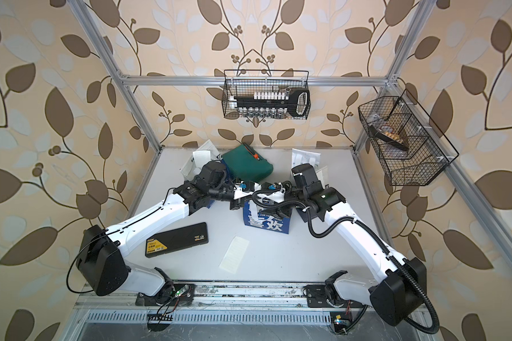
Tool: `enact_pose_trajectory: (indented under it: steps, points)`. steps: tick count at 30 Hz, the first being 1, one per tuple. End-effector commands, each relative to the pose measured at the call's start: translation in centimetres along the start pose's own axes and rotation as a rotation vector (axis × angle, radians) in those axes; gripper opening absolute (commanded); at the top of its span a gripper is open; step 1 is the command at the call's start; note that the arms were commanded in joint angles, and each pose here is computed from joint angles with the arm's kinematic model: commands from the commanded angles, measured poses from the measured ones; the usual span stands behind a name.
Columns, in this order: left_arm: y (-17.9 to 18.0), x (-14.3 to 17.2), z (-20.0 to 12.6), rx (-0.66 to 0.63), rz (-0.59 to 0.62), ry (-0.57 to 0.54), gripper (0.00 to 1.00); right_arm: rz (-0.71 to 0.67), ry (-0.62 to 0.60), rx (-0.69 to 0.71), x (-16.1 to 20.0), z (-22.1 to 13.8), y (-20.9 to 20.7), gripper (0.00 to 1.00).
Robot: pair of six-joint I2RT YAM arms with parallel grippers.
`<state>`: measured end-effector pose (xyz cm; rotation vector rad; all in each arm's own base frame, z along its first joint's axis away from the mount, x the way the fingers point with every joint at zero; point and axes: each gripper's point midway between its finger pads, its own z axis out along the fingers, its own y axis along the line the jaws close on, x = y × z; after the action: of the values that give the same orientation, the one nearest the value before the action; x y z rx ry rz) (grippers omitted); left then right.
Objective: Staple the receipts to the bags
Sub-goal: Adjust the takeout bag at the center of the board, then staple the receipt to the takeout bag.
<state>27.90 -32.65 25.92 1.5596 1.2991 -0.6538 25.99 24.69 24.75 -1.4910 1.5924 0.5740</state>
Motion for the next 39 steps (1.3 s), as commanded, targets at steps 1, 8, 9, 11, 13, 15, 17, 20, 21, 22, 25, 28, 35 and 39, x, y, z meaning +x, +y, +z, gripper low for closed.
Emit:
enact_pose_trajectory:
  steps: [1,8,9,11,13,15,17,20,21,22,25,28,35,39]
  points:
    - [2.2,-6.0,-2.1,-0.062,0.135,-0.151,0.0,0.017,0.092,0.076,2.5,1.6,-0.8,0.68]
    - [1.8,-6.3,-2.2,-0.055,0.169,-0.142,0.0,0.001,0.217,0.076,5.1,3.1,-1.6,0.68]
    - [1.7,-6.3,-2.3,-0.056,0.176,-0.137,0.0,0.005,0.226,0.069,5.4,3.3,-1.5,0.68]
    - [1.6,-6.5,-2.4,-0.056,0.192,-0.136,0.0,0.012,0.233,0.057,5.7,3.7,-1.5,0.65]
    - [1.5,-6.7,-2.6,-0.055,0.2,-0.138,0.0,0.03,0.219,0.03,5.5,4.1,-1.3,0.57]
    - [1.4,-6.8,-2.6,-0.051,0.209,-0.14,0.0,0.045,0.216,-0.006,5.3,4.4,-1.0,0.45]
    - [1.2,-6.9,-2.5,-0.045,0.216,-0.139,0.0,0.062,0.203,-0.049,4.9,4.7,-0.5,0.4]
    - [1.1,-7.0,-2.5,-0.042,0.22,-0.143,0.0,0.079,0.179,-0.085,4.2,5.2,0.1,0.44]
    - [1.1,-7.1,-2.6,-0.04,0.222,-0.146,0.0,0.074,0.179,-0.079,4.1,5.4,0.0,0.48]
    - [1.0,-7.2,-2.6,-0.037,0.222,-0.149,0.0,0.068,0.184,-0.069,4.2,5.6,-0.1,0.5]
    - [0.7,-7.4,-2.5,-0.031,0.225,-0.156,0.0,0.063,0.21,-0.056,4.8,6.3,-0.3,0.55]
    - [0.5,-7.8,-2.6,-0.03,0.228,-0.165,0.0,0.079,0.223,-0.049,5.2,7.0,-0.6,0.47]
    - [0.5,-8.4,-3.0,-0.039,0.239,-0.176,0.0,0.103,0.18,-0.089,4.7,7.4,-0.2,0.0]
    - [0.4,-8.3,-3.0,-0.037,0.234,-0.176,0.0,0.16,0.073,-0.094,2.7,6.6,-0.8,0.0]
